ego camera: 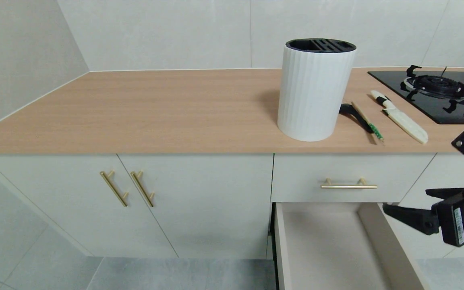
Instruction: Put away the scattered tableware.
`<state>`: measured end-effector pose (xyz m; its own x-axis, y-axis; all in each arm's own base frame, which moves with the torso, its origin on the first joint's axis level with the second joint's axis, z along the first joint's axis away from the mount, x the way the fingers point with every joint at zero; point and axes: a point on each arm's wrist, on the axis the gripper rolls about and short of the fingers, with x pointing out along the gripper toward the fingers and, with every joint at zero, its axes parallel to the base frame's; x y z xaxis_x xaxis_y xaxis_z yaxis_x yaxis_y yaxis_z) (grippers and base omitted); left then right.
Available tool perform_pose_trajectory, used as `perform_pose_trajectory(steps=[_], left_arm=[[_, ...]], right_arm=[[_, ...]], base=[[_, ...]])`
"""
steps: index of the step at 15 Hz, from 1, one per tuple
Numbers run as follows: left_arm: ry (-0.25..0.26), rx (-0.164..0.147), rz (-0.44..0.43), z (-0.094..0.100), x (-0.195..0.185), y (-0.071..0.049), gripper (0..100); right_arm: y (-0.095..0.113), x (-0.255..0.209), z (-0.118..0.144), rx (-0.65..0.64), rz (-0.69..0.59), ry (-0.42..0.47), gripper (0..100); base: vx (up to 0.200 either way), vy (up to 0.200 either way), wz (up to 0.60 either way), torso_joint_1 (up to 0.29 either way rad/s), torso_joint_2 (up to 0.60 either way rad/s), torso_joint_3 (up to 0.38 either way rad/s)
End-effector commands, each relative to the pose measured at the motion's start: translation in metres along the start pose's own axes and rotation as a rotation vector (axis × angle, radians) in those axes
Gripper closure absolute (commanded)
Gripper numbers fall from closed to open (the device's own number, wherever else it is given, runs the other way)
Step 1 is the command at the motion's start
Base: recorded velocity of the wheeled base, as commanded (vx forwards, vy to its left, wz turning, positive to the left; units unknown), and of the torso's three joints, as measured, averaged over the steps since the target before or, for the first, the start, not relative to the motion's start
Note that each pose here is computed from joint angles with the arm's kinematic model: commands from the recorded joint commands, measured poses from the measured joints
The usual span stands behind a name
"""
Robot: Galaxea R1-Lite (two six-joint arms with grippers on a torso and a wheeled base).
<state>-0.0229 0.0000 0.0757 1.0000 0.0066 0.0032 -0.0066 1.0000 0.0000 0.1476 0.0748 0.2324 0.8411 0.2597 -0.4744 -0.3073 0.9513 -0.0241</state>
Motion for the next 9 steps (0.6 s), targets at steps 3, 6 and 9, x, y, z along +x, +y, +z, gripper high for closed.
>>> perform_pose_trajectory(steps=[3,6,9], left_arm=[[0.000,0.000,0.001,0.000,0.000,0.000,0],[0.000,0.000,0.001,0.000,0.000,0.000,0],[0.000,0.000,0.001,0.000,0.000,0.000,0]], right_arm=[[-0.014,-0.001,0.087,0.186,-0.087,-0.021,0],[-0.020,0.039,0.108,0.218,-0.183,0.004,0],[-0.040,0.082,0.101,0.246,-0.276,0.059,0]], base=[[0.000,0.000,0.00,0.000,0.00,0.000],[0.000,0.000,0.00,0.000,0.00,0.000],[0.000,0.000,0.00,0.000,0.00,0.000]])
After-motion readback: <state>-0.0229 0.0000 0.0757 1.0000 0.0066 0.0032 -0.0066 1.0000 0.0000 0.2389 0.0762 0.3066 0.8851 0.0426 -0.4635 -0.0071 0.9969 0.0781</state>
